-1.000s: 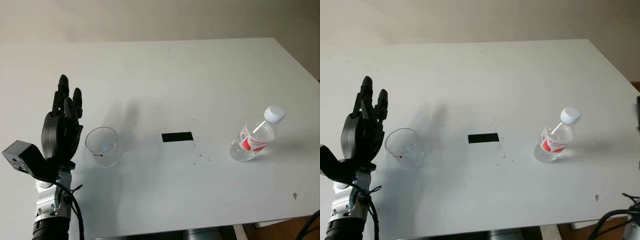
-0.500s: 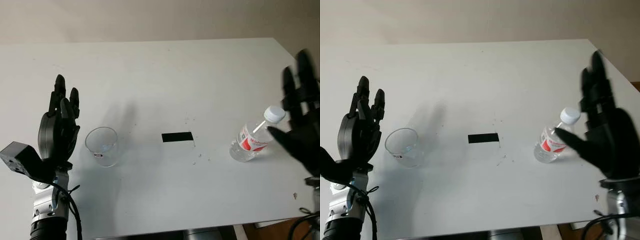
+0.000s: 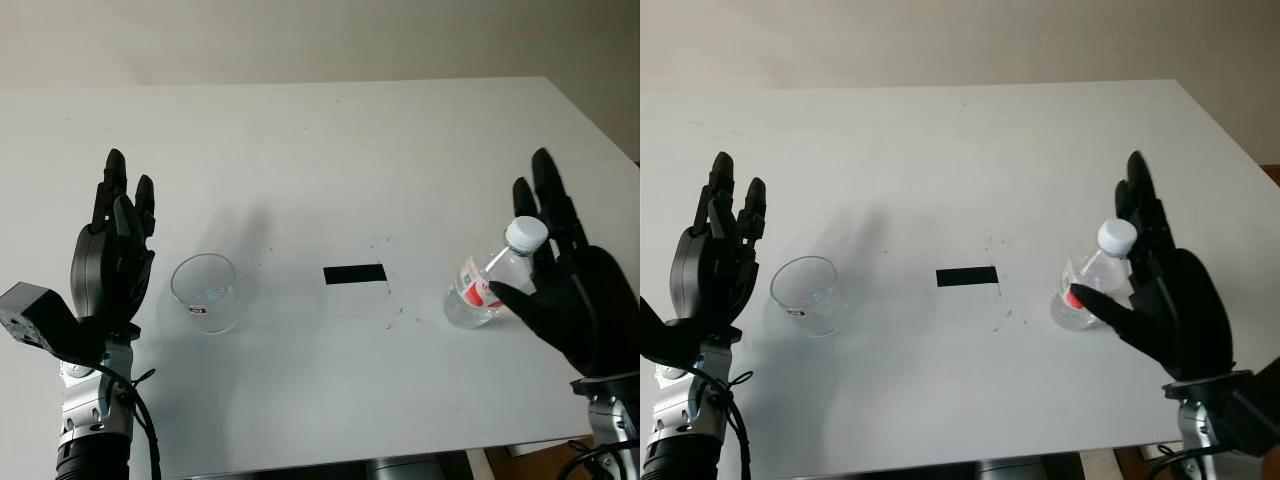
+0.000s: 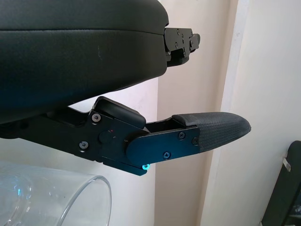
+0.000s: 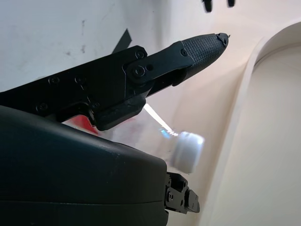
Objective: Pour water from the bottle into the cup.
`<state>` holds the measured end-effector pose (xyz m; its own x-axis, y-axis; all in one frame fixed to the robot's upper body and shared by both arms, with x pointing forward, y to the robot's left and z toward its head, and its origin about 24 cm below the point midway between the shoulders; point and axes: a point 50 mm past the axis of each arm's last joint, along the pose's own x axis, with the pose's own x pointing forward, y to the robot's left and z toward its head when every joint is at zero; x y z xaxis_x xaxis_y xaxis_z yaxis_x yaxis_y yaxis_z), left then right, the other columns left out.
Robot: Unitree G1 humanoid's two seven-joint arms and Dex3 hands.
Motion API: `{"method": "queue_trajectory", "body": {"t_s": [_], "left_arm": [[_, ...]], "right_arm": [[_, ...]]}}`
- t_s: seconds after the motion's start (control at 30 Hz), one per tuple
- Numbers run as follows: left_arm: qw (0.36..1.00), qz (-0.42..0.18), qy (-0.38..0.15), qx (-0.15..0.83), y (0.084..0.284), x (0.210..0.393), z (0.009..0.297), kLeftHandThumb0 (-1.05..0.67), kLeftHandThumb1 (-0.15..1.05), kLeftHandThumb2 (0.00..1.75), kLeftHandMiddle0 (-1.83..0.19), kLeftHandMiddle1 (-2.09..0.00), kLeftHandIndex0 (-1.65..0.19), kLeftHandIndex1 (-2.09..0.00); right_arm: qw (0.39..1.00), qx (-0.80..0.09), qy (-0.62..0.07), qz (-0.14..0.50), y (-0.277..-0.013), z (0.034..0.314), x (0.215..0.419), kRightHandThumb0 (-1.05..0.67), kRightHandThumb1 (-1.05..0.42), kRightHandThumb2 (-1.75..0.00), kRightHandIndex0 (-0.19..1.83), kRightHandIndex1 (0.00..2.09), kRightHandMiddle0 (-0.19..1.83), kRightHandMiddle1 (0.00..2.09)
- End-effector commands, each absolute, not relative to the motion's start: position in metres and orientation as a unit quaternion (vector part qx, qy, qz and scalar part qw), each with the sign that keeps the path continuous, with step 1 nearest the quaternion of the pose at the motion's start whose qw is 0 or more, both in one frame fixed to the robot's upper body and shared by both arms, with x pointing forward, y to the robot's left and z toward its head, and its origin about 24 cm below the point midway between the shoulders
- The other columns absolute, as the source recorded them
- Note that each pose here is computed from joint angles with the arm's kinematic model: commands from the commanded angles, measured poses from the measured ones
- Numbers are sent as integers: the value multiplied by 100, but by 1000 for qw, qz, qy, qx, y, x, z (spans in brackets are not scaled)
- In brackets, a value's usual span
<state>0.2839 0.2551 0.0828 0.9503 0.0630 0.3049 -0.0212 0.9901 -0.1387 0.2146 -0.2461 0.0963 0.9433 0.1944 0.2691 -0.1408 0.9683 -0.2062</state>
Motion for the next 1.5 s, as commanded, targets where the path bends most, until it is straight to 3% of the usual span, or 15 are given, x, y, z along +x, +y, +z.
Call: {"method": "queue_trajectory", "body": {"t_s": [0.0,0.23,0.7,1.1,1.13,1.23,1.27,1.3,1.33,1.4,1.47], "left_arm": [[983,19,-171,-62,259,285,90,-82,105,61,1,0,7,0],[984,19,-167,-62,259,284,90,-83,105,60,2,0,7,0],[983,17,-170,-60,260,284,89,-84,105,60,1,0,6,0],[983,25,-167,-66,256,284,89,-82,105,60,2,0,8,0],[983,25,-167,-67,256,284,89,-81,105,60,2,0,8,0],[983,24,-168,-64,257,284,88,-81,105,61,2,0,7,0],[983,24,-168,-64,258,284,88,-81,105,61,2,0,7,0],[983,23,-169,-64,257,284,88,-81,105,61,2,0,7,0],[983,24,-169,-64,257,284,88,-81,105,62,2,0,8,0],[983,24,-169,-63,257,285,88,-82,105,62,0,0,7,0],[984,25,-168,-62,257,285,88,-82,105,62,0,0,6,0]], "right_arm": [[982,-102,-142,70,-250,93,214,-82,-100,-5,-19,0,-19,0],[984,-132,-118,28,-258,84,219,-81,-98,-5,-19,0,-19,0],[988,-124,-73,50,-259,51,248,-89,-102,-6,-19,0,-19,0],[993,-81,-61,52,-243,37,265,-85,-99,-5,-19,0,-19,0],[994,-74,-64,37,-241,36,266,-82,-98,-5,-19,0,-17,1],[996,-62,-67,-7,-239,32,269,-65,-95,-5,9,10,11,13],[996,-60,-68,-17,-239,31,269,-57,-95,-5,29,16,31,22],[995,-59,-72,-30,-238,30,270,-52,-96,-5,35,35,41,36],[994,-60,-76,-41,-238,29,271,-46,-98,-5,27,89,40,83],[993,-62,-79,-56,-236,28,272,-38,-100,-6,20,168,19,179],[993,-60,-81,-64,-235,26,273,-36,-102,-6,15,199,10,201]]}}
